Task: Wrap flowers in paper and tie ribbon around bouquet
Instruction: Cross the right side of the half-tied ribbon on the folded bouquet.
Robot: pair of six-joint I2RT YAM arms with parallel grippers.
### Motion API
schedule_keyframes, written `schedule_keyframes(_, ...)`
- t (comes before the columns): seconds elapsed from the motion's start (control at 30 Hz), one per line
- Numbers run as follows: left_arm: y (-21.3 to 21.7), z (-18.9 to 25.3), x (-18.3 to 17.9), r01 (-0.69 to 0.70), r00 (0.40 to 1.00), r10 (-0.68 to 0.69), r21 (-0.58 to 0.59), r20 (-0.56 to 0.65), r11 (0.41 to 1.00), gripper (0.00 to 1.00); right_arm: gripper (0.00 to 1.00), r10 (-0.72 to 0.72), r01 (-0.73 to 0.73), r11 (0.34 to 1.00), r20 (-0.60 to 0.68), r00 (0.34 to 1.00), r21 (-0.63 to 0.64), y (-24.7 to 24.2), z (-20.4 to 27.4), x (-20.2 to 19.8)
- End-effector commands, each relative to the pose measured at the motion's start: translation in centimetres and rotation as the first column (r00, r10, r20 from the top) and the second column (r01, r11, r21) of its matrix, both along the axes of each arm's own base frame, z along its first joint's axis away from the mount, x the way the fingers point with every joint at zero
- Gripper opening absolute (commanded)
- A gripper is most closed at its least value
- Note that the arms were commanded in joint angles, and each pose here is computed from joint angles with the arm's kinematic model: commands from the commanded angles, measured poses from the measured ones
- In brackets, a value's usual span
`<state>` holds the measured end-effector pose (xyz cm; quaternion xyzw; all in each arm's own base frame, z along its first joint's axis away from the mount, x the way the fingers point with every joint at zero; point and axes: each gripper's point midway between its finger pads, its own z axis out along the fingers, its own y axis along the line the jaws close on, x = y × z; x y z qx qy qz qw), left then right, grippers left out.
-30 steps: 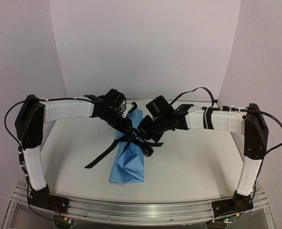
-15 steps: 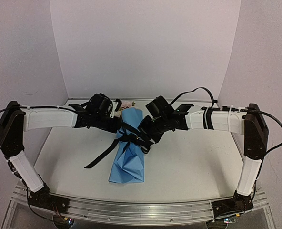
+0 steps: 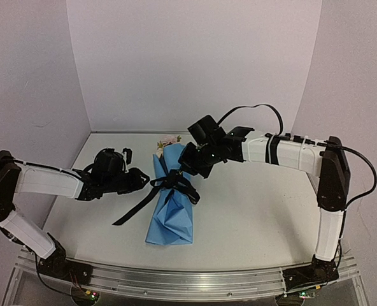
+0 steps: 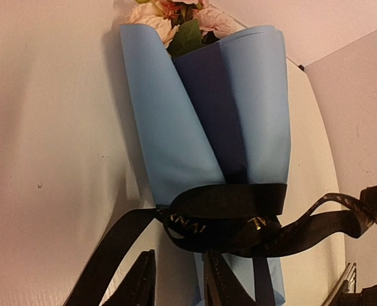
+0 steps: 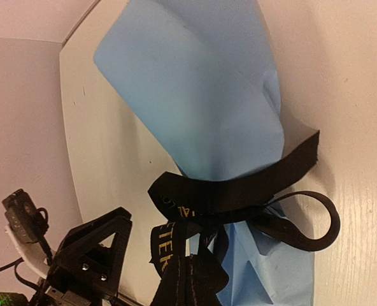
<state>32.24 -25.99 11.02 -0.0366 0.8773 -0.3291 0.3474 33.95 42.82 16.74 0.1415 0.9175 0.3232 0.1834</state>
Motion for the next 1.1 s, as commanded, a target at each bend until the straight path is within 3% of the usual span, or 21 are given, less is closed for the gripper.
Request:
schedule_keyframes(0.0,1.0,3.8,1.0,-0.078,0.993,0.090,-0.160,0.073,0.984,0.34,0.00,0.052,-0.050,0.995,0.022,0.998,-0.080,0.1,-0.6,0.1)
schedule_keyframes(0.2,-1.8,4.6,2.2,0.207,0.975,-0.207,0.010,0.078,0.978,0.40,0.00,0.040,-0.038,0.993,0.015,0.999,-0.113,-0.9,-1.6,-0.2)
schedule_keyframes(0.43,-4.3,2.5,2.9,0.483,0.874,-0.483,0.222,-0.057,0.847,0.40,0.00,0.035,-0.031,0.990,0.025,0.999,-0.138,-1.7,-1.8,-0.5)
schedule_keyframes(0.77,-6.1,1.1,2.7,0.607,0.793,-0.595,0.252,-0.133,0.753,0.49,0.00,0.037,-0.033,0.989,0.024,0.999,-0.144,-1.7,-2.0,-0.6)
schedule_keyframes(1.07,-7.1,0.6,3.8,0.597,0.799,-0.587,0.287,-0.131,0.749,0.53,0.00,0.041,-0.038,0.989,0.020,0.999,-0.145,-1.6,-2.2,-0.7)
